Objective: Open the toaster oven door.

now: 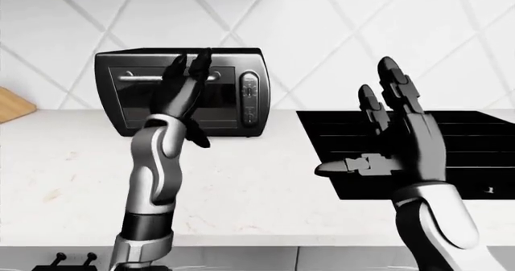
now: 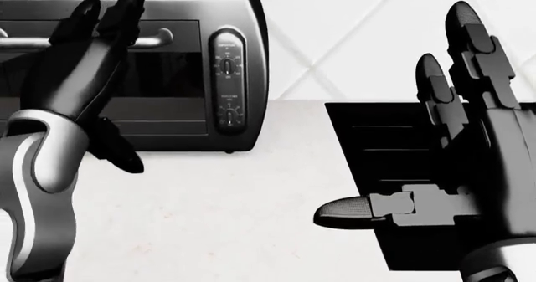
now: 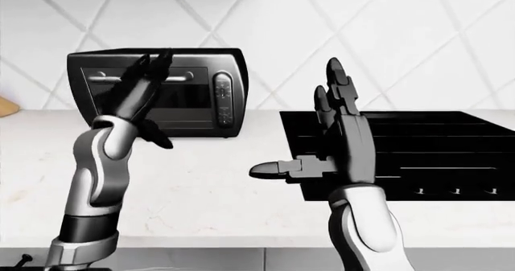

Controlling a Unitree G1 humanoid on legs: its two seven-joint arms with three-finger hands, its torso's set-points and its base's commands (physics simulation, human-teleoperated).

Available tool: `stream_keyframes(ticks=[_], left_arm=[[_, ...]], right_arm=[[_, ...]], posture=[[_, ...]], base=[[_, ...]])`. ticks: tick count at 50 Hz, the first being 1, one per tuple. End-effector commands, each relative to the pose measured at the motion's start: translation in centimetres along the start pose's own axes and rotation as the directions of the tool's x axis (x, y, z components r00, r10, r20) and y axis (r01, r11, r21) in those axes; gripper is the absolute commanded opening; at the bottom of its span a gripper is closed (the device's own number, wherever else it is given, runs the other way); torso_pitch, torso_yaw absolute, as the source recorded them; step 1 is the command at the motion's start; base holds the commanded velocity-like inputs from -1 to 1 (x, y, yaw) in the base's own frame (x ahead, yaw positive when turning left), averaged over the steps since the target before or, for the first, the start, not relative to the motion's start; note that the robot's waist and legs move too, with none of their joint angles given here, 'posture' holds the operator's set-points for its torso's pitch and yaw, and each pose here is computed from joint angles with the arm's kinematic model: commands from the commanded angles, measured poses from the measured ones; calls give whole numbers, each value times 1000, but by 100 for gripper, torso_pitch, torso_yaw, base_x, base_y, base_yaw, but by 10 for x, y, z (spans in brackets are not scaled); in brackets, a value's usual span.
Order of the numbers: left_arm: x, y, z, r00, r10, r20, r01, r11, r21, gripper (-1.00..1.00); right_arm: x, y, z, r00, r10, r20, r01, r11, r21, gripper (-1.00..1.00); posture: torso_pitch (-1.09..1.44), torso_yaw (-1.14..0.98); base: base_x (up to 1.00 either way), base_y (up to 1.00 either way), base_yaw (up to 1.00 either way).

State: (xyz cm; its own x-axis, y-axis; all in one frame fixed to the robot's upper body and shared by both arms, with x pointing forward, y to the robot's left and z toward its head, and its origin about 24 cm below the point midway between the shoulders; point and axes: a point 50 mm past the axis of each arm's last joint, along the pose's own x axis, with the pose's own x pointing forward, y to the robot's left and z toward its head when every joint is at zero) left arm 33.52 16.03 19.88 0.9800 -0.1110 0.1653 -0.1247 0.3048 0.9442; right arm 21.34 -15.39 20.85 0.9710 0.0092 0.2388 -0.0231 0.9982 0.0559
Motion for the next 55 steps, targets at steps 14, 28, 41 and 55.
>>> stream_keyframes(ticks=[14,28,41,55], left_arm=[[15,8,-8,1000,-7,-7,8,995,104,100],[42,4,-23,995,-89,-49,95,983,156,100],[66,0,-32,989,-125,-77,137,976,169,100],[79,-21,-42,981,-155,-113,175,965,197,100]], right_arm=[[2,0,6,998,4,68,-4,1000,1,100],[0,1,11,997,4,71,-4,1000,-2,100],[2,1,13,997,7,72,-6,1000,-2,100],[3,0,9,998,5,70,-5,1000,-2,100]], posture=[[-55,0],[-55,0],[-55,0],[-55,0]], base=[[0,0,0],[0,0,0],[0,0,0],[0,0,0]])
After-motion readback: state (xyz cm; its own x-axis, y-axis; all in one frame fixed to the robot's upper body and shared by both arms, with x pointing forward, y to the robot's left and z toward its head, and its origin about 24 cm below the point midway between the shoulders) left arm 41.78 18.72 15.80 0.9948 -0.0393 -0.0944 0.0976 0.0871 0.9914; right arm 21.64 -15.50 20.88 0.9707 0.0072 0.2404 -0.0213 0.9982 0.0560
